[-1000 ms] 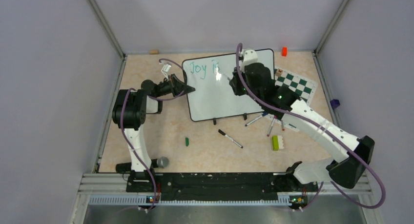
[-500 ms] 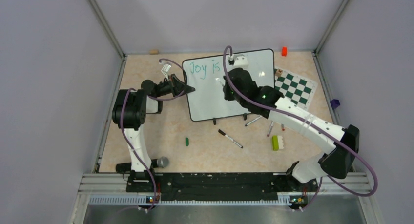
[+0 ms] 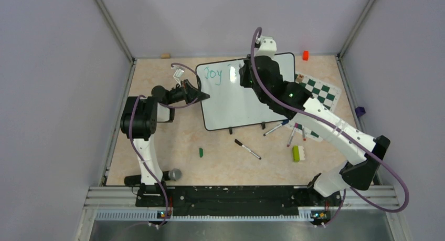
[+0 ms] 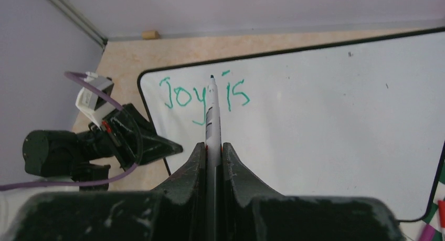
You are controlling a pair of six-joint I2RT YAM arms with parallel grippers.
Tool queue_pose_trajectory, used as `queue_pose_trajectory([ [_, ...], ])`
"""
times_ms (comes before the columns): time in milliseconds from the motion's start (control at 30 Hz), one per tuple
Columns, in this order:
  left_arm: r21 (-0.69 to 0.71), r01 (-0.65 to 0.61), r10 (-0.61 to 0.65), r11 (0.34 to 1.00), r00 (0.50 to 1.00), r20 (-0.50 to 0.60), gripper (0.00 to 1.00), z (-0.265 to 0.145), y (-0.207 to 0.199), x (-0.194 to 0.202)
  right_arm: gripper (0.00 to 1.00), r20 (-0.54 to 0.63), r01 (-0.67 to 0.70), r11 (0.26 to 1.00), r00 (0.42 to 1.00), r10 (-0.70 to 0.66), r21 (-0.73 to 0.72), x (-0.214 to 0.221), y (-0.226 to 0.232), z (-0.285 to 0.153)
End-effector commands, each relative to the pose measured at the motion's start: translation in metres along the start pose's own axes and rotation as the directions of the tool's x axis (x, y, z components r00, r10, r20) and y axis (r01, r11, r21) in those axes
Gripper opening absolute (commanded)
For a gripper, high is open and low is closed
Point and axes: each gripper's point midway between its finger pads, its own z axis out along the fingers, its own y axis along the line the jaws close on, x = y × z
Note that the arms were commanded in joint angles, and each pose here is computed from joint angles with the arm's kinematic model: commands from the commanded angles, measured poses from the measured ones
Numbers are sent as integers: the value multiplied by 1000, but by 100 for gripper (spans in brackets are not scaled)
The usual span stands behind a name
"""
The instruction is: Write a sentence on the whiteboard
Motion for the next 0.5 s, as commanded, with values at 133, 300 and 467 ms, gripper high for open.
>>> queue_pose_trajectory([
  [133, 149, -185, 204, 971, 971, -123, 0, 2, -20, 32, 0, 168, -25, 999, 985, 32, -46, -47, 0, 12],
  [300, 148, -181, 200, 972, 972, -123, 0, 2, -19, 32, 0, 100, 20, 995, 995, -10, -102, 17, -14, 9],
  [467, 144, -175, 192, 974, 974, -120, 0, 3, -18, 33, 0, 72, 55, 988, 996, -45, -144, 24, -6, -8],
])
